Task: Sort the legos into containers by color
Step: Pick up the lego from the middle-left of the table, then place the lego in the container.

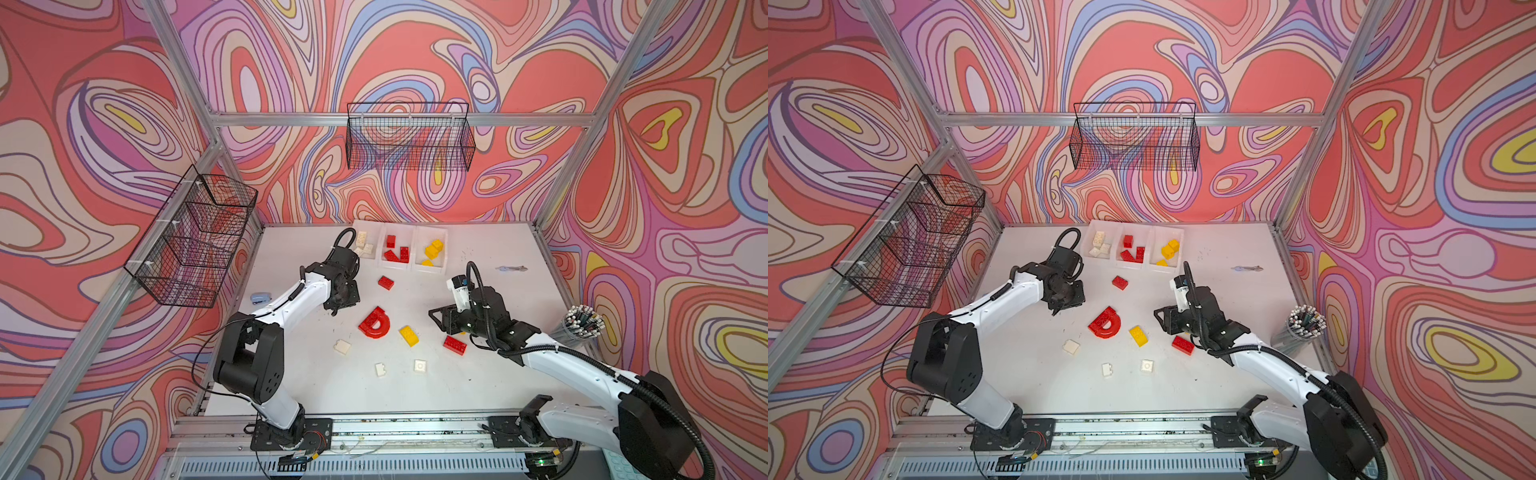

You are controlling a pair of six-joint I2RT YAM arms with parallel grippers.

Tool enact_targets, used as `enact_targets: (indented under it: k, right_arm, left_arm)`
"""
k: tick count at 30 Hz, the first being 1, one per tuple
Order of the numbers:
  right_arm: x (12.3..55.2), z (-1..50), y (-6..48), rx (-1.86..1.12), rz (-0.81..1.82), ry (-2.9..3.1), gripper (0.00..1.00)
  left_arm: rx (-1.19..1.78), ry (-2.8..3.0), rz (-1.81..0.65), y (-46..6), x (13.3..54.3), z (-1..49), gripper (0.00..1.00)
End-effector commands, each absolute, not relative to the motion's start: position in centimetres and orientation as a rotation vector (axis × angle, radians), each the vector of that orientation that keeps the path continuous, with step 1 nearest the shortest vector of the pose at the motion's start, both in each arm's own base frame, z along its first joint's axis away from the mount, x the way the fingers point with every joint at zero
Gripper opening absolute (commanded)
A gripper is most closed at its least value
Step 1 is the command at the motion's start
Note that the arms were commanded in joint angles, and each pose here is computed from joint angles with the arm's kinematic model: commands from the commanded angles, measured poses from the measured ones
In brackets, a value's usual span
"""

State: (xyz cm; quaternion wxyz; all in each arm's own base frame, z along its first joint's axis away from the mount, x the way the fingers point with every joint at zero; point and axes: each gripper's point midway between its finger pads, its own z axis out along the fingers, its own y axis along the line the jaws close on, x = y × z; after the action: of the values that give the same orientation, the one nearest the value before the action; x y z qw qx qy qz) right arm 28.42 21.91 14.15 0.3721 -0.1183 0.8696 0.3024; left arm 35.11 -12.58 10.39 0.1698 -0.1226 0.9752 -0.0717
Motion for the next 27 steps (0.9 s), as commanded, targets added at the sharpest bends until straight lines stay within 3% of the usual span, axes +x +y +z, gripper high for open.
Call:
enact_targets:
  k: [1,6,18,27]
  right_arm:
    - [28.2,14.8,21.5,-0.304,0.763,2.216,0.52]
    - [27.8,16.3,21.3,-0.304,0.773,2.206,0.51]
    - [26.7,19.9,20.5,-0.306,0.785,2.117,0.51]
    - [26.2,19.8,20.8,-0.330,0.807,2.128,0.51]
  left_arm:
    - [-0.325,2.724,-0.426,-15.4,36.6,12.6,0.21]
    - [-0.290,2.622,-0.677,-19.5,39.8,15.3,0.21]
    - [-0.211,2.445,-0.963,-28.2,47.3,18.7,0.21]
    - [-0.138,2.317,-1.182,-34.1,50.9,19.8,0.22]
